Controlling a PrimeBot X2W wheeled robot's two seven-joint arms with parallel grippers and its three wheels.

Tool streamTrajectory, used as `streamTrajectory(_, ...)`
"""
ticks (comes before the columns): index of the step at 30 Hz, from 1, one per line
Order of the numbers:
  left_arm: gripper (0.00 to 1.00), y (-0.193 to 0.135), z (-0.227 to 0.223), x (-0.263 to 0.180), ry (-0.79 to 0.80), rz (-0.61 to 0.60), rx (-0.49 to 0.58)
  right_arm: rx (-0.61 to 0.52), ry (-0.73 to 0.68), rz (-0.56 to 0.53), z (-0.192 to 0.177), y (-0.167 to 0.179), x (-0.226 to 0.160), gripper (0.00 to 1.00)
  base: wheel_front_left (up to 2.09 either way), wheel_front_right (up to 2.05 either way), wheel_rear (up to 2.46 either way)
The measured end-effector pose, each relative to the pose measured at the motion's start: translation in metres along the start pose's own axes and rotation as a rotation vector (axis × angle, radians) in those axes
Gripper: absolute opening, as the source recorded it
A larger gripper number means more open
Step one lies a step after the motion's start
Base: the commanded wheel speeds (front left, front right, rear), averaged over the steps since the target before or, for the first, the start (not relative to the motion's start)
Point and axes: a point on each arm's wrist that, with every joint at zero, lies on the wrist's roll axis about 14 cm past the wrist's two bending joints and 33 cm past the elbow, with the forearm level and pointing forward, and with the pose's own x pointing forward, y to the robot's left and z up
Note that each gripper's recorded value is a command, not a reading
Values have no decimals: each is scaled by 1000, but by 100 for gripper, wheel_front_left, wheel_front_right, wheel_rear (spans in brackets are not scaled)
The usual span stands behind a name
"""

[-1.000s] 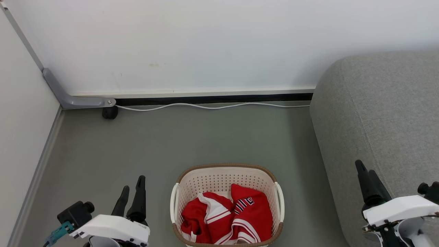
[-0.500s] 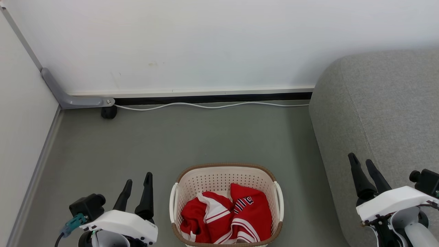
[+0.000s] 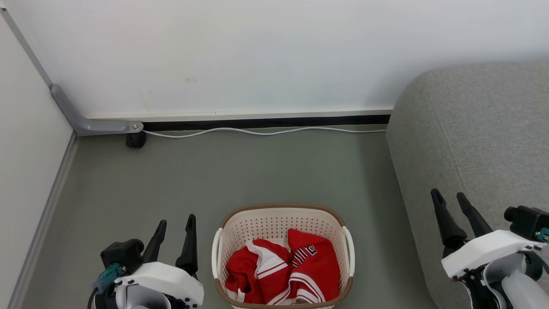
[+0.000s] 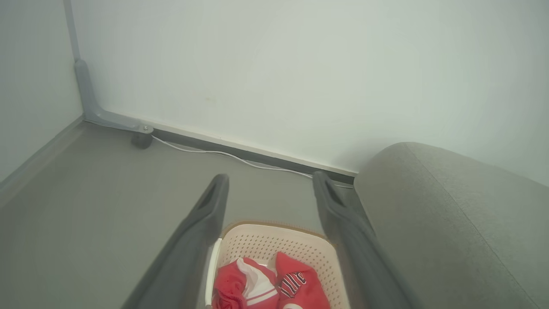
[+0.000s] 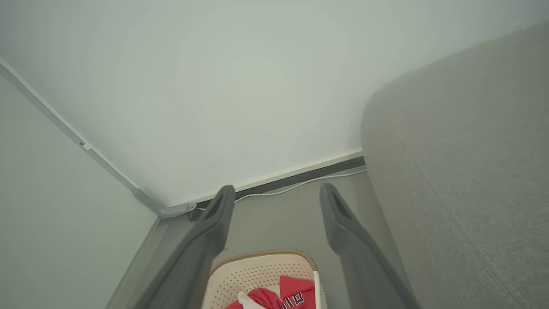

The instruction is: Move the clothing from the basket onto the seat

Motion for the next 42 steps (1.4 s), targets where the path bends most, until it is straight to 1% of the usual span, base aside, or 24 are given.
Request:
streamTrajectory(1,100,0,0,0,0,0,0,0,0,0,0,0,0,100,0,0,0)
streamTrajectory(10,100,0,2,1,-22,4,85,-115,-10,22,5,1,2,100,0,0,0)
streamTrajectory(18,100,-1,6,0,-47,4,180,-198,-25,28,8,-1,2,100,0,0,0)
streamTrajectory(27,100,0,11,0,-79,12,279,-298,-48,17,16,-8,3,100,0,0,0)
streamTrajectory(32,100,3,13,0,-93,27,316,-343,-59,6,19,-13,2,100,0,0,0)
streamTrajectory(42,100,5,12,0,-89,39,321,-338,-68,-21,22,-20,2,100,0,0,0)
